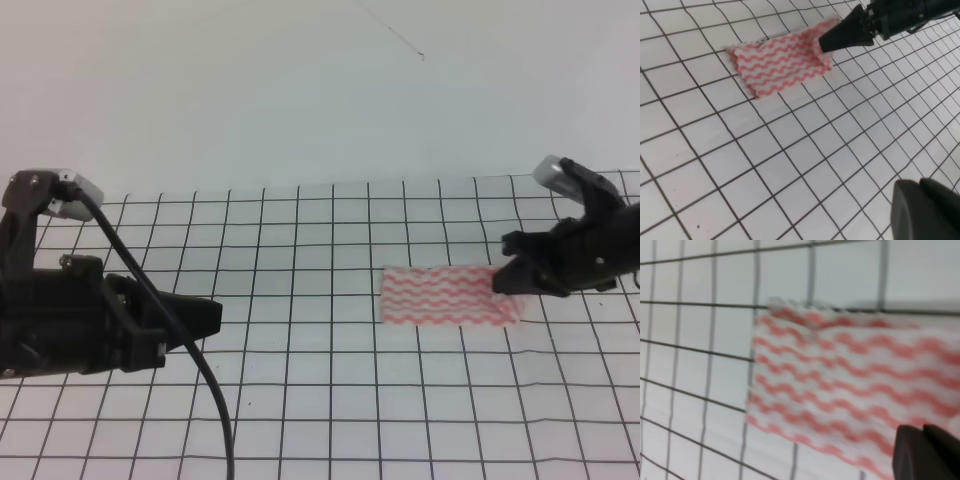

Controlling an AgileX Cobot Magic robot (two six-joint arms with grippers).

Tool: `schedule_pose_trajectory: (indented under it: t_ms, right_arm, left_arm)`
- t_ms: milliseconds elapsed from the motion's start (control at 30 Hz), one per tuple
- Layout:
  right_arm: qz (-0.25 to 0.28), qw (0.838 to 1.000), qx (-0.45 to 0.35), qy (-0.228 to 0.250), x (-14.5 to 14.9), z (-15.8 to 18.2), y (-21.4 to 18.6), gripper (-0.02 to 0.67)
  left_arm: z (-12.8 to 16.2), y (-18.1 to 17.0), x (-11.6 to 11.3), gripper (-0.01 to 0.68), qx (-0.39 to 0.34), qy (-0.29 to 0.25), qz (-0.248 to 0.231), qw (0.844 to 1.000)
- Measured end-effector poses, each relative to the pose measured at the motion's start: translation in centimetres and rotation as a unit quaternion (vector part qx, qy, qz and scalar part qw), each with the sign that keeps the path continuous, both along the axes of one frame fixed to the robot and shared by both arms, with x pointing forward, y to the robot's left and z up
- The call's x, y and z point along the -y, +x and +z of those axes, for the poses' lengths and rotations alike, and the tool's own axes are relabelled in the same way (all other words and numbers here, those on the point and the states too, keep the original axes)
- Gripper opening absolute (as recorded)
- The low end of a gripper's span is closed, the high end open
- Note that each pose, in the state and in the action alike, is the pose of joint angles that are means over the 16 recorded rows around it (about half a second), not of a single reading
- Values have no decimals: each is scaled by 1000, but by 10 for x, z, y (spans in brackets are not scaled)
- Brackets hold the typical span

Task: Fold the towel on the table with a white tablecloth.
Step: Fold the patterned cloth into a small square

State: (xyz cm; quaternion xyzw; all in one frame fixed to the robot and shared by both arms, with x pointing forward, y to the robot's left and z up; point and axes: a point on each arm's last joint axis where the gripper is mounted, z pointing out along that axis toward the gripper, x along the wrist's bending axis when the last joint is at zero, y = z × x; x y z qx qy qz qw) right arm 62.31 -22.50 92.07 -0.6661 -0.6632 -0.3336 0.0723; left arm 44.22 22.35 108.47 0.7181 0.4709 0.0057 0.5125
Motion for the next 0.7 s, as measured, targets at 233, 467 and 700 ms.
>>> schedule_pose_trajectory:
  t_ms: [233,467,700]
  right_arm:
    - [44,999,7,9,-34,-5,13,8]
    - [81,996,6,19,-68,-13,21,8]
    - [98,995,21,28,-91,-10,27,8]
  left_arm:
    - [0,0,0,-1,1,0,-2,1000]
    - [0,-1,0,-1,1,1,-4,1000]
    - [0,-1,0,-1,1,1,-7,1000]
